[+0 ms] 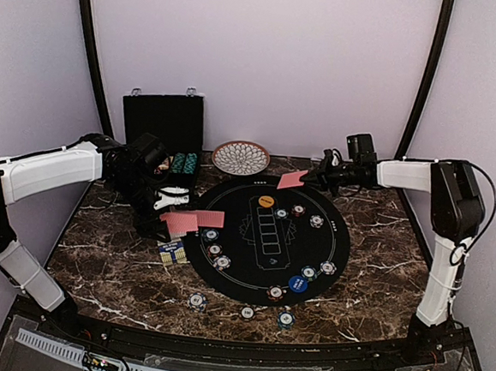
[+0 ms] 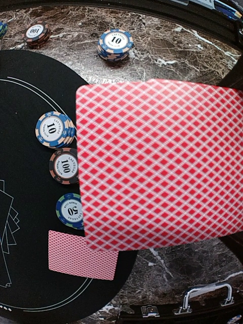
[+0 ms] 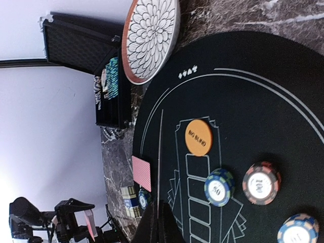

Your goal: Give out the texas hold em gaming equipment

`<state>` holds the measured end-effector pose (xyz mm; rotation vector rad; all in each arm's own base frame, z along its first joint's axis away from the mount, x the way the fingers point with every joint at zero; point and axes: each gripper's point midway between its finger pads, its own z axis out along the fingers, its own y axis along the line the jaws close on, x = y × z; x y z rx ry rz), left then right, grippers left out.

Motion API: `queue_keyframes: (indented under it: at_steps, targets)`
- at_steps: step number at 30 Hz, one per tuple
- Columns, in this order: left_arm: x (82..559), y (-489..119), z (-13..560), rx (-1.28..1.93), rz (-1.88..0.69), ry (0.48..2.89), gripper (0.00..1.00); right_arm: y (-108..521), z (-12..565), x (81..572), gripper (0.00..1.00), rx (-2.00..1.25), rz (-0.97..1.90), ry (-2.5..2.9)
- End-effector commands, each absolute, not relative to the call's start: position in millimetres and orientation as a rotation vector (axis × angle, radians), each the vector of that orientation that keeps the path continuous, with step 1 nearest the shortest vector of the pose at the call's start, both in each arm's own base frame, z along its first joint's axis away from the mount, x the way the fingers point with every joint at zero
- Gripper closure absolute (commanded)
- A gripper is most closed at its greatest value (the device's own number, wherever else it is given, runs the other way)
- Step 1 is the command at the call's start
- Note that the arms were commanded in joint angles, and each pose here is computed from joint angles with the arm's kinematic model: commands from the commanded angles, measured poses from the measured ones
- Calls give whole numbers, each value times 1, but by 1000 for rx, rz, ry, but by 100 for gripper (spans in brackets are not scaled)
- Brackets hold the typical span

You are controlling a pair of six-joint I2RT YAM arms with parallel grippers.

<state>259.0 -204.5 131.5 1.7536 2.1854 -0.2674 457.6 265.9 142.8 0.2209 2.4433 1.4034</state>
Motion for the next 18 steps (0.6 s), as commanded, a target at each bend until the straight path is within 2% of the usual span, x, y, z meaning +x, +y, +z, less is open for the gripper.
queue_keyframes:
  at_steps: [1,8,18]
  targets:
    - [256,-204,141,1736,-280,2175,100,260,121,482,100,231,1317,2486]
    - [257,-204,141,1738,-281,2177,100,262,91,508,100,250,1271,2519]
    - [264,-210,149,1716,-284,2162,100,253,45,521,100,258,1131,2610]
